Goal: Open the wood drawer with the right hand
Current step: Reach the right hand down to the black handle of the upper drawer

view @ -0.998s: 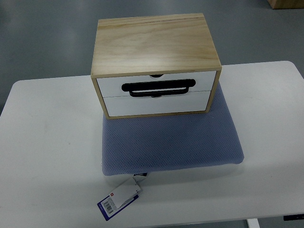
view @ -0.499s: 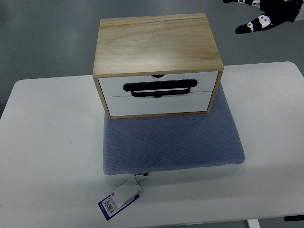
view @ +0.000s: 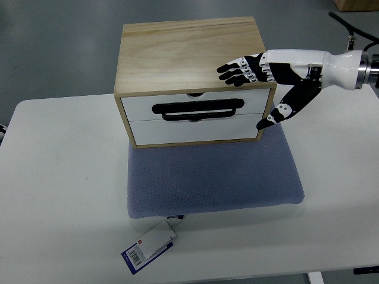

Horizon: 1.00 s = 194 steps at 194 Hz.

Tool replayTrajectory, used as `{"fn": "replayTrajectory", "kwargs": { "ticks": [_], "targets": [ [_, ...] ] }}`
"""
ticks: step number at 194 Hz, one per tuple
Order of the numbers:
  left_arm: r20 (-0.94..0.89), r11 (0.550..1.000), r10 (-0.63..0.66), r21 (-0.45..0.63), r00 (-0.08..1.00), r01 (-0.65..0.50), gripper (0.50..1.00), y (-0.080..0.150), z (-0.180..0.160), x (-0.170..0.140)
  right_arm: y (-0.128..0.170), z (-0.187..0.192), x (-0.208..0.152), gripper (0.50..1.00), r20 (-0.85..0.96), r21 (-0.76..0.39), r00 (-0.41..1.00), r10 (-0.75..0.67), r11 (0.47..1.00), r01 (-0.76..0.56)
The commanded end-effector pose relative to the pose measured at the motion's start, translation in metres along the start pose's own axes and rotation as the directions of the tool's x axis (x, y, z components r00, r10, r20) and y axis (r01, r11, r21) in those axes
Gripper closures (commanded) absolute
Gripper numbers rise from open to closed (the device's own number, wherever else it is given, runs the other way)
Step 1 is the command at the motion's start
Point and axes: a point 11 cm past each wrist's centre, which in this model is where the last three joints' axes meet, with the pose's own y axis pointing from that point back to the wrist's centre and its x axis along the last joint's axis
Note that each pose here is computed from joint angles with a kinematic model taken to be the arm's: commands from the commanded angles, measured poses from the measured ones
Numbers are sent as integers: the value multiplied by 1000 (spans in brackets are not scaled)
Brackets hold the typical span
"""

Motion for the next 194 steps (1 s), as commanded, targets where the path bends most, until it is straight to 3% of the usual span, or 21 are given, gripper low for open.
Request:
{"fn": "replayTrajectory", "kwargs": {
  "ticks": [1,68,194],
  "targets": [
    [0,1000,0,0,1000,0,500,0,0,0,-14,2,-7,552,-27,-21,999,-27,999,26],
    [0,1000,0,0,1000,0,500,0,0,0,-28,22,-10,552,-54,-147,998,-42,989,34],
    [0,1000,0,1,1000,0,500,0,-1,0,-68,22,-11,552,-151,-164,987,-63,986,38]
  ]
}}
